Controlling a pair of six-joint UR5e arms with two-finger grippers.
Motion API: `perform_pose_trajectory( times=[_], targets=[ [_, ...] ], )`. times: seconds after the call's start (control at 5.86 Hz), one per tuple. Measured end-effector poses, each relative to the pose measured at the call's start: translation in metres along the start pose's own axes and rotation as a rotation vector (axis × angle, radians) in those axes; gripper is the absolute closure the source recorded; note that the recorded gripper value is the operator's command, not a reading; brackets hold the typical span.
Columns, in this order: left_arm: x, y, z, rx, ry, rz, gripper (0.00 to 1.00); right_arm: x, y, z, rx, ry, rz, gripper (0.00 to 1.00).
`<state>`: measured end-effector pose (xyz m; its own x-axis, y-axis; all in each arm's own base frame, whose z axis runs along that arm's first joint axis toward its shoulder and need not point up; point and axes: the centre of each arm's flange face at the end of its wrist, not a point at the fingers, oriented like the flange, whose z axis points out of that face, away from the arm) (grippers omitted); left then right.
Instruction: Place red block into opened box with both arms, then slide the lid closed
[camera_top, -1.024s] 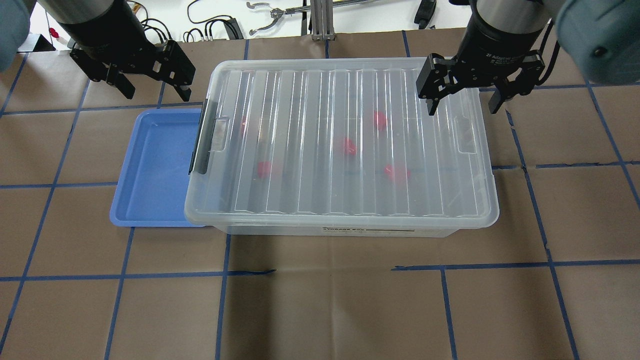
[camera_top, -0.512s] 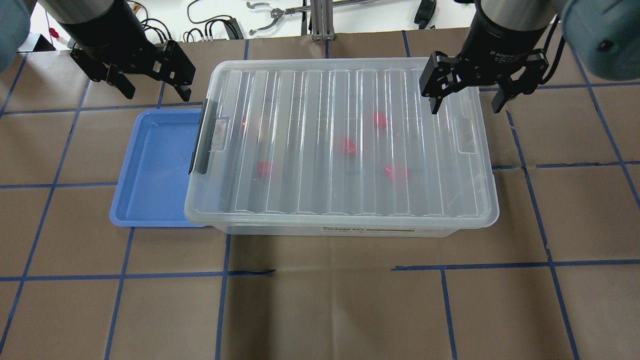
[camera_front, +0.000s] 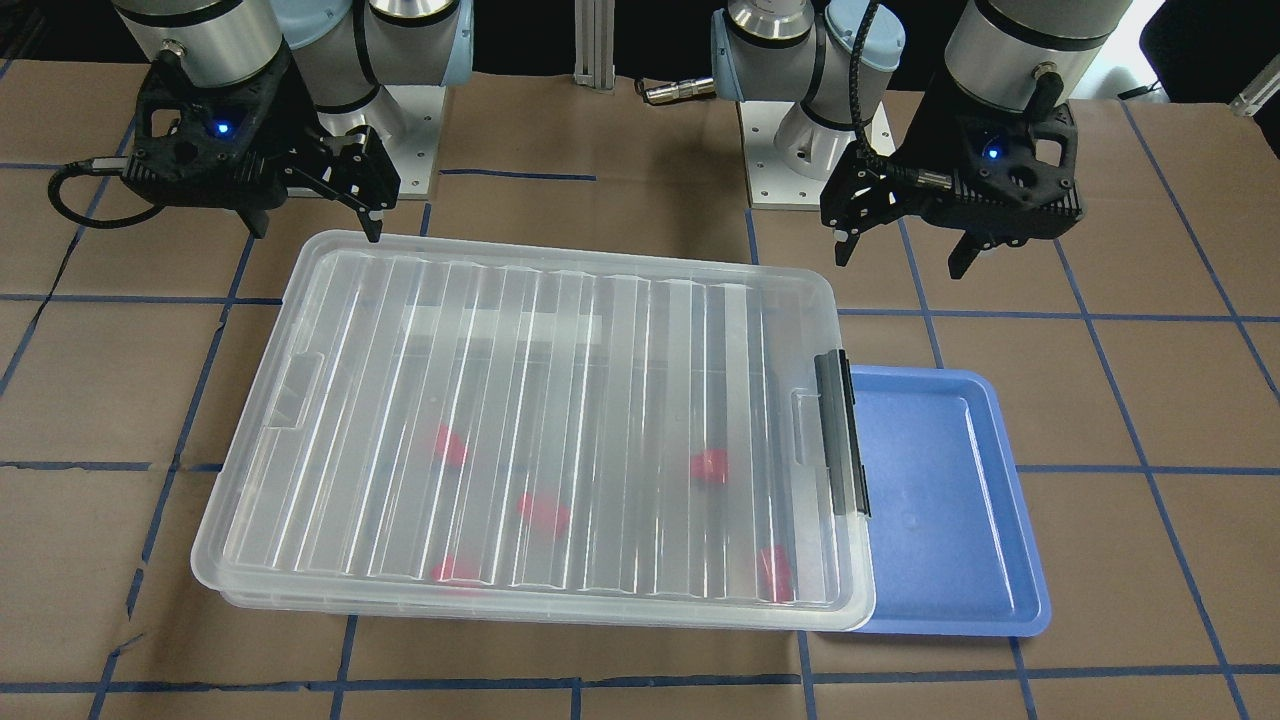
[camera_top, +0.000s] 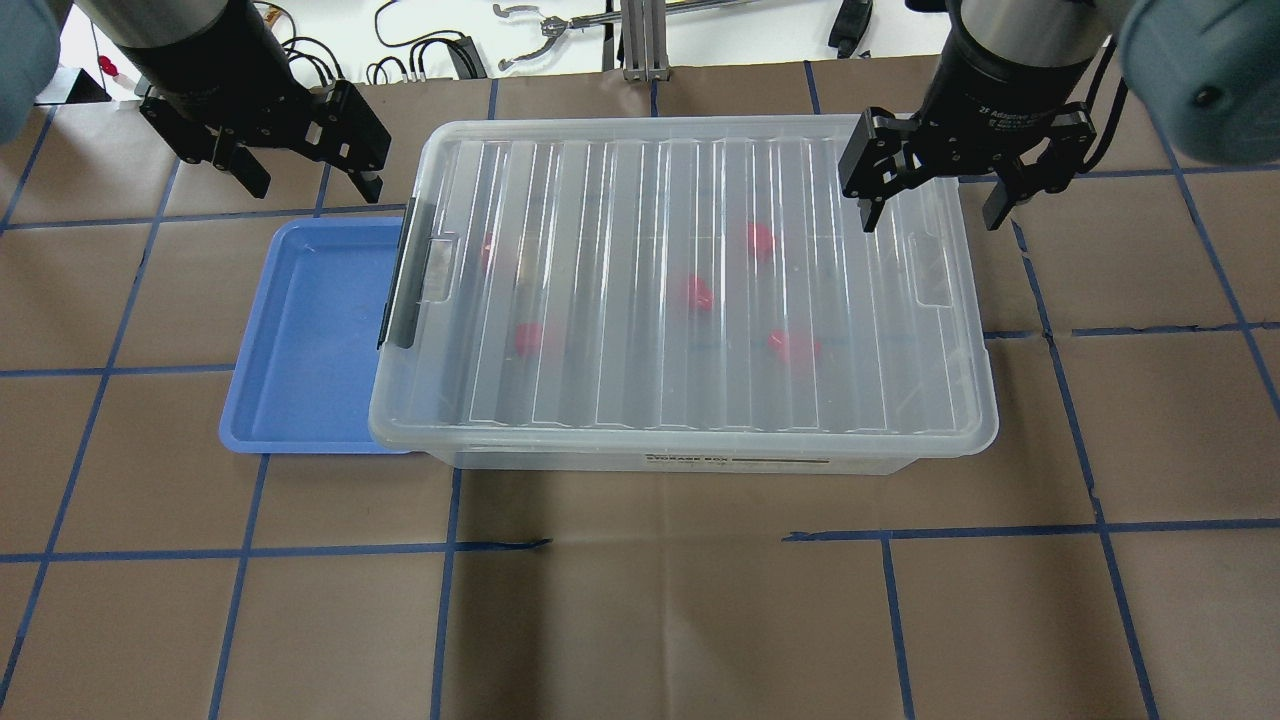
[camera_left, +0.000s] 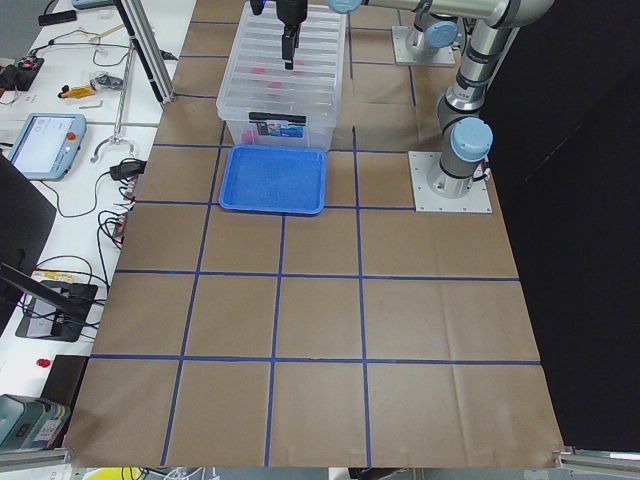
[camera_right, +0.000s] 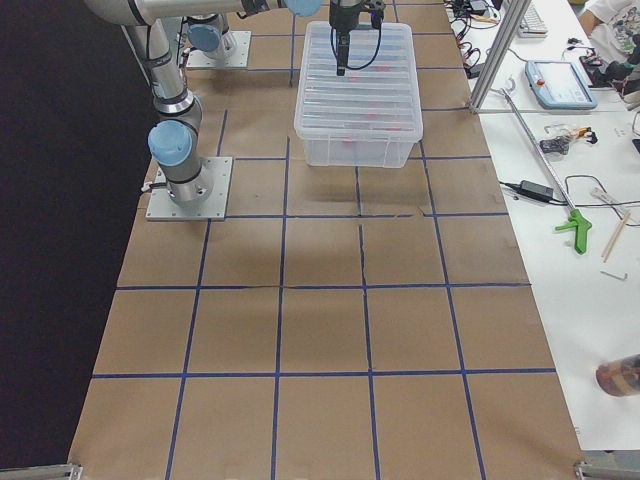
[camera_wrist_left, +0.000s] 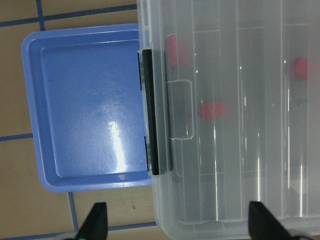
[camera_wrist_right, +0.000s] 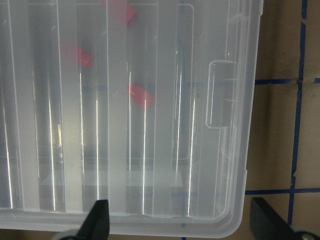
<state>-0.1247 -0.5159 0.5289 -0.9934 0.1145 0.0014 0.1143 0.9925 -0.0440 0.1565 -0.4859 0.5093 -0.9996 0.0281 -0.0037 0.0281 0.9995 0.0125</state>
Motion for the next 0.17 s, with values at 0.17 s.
perform_pose_trajectory(
  times=[0.17],
  targets=[
    [0.0003, 0.0002, -0.0002, 0.0, 0.0, 0.001, 0.02, 0.0002, -0.0001, 0.0004, 0.001, 0.001, -0.002, 0.0]
  ],
)
